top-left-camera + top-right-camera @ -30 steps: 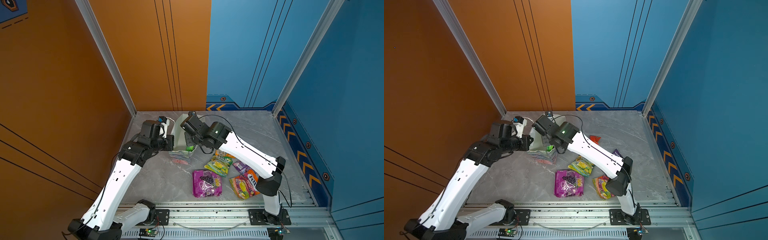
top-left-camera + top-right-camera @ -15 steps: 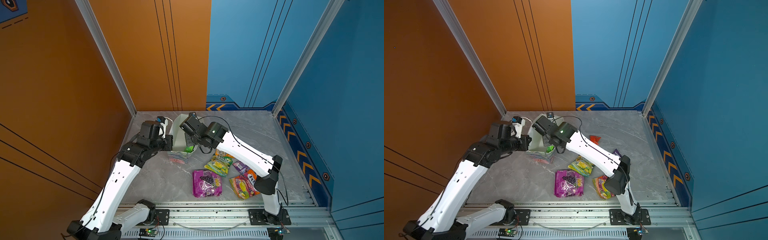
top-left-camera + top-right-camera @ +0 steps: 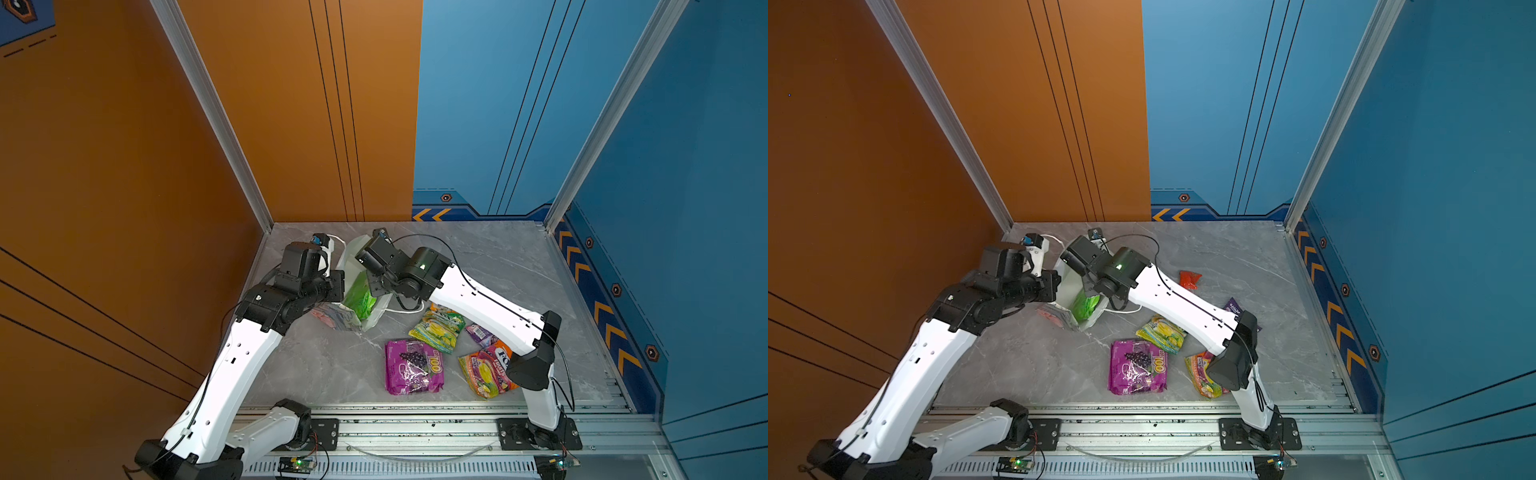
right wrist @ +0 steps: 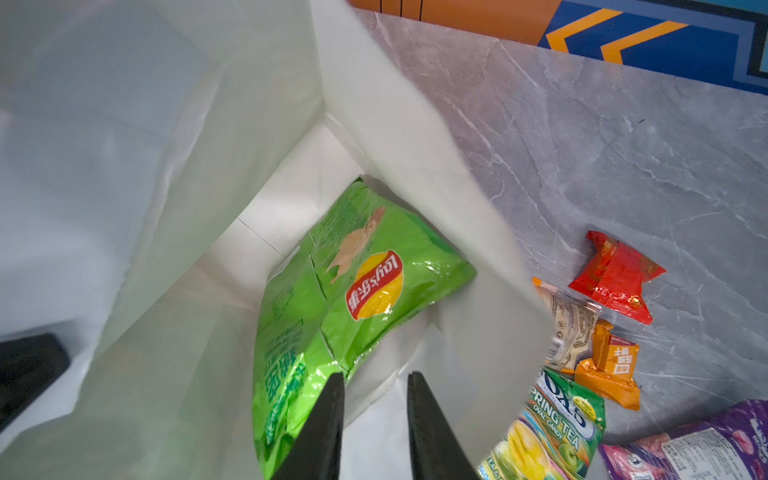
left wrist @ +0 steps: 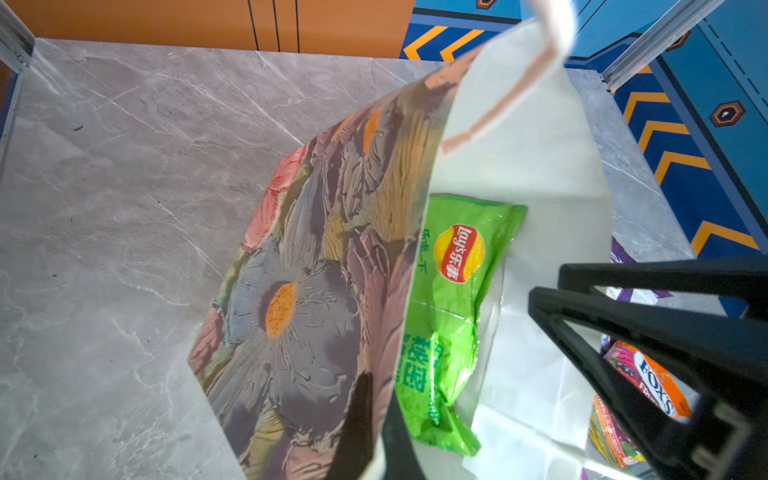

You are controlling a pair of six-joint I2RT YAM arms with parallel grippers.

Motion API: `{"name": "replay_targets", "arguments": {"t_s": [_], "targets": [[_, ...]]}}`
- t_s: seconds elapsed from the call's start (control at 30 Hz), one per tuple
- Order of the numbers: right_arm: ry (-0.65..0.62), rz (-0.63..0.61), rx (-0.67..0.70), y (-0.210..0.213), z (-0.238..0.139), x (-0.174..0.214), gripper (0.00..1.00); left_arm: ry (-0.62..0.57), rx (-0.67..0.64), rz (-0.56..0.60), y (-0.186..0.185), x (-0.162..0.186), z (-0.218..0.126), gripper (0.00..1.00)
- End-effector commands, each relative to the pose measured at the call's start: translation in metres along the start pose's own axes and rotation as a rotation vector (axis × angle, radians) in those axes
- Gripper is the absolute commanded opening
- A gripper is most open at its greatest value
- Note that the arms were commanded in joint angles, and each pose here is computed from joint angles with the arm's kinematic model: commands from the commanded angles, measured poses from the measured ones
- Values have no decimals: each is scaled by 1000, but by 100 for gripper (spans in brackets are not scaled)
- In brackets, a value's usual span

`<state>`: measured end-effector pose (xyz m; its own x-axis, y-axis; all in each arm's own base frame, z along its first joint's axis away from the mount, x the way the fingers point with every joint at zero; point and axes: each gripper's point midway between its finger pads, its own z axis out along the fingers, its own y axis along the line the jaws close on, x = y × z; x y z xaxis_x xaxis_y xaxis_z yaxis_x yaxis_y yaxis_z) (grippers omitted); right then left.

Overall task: Place the snacks into the paper bag
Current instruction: 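Open the right gripper and move it toward the orange Fox's candy bag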

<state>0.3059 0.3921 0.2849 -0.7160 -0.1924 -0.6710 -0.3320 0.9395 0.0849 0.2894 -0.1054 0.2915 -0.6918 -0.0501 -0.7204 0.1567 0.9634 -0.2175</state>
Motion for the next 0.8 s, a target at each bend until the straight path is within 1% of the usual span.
{"name": "replay_targets", "arguments": {"t_s": [0.0,0.2,0.43,0.57,0.77], "targets": [[-95,-3,-25,-9,-45,-21,34,-5,-26,-4,6,-1,3,0],[-209,20,-75,-19,-86,-30,40,3,-36,-4,8,0,6,0],[-328,97,-107,-56,-129,-26,46,9,-52,-7,11,1,9,0],[-347,132,-69,-91,-137,-8,49,7,-61,-8,13,0,9,0],[-326,219,-14,-141,-138,31,51,-1,-76,-3,16,0,7,0]]}}
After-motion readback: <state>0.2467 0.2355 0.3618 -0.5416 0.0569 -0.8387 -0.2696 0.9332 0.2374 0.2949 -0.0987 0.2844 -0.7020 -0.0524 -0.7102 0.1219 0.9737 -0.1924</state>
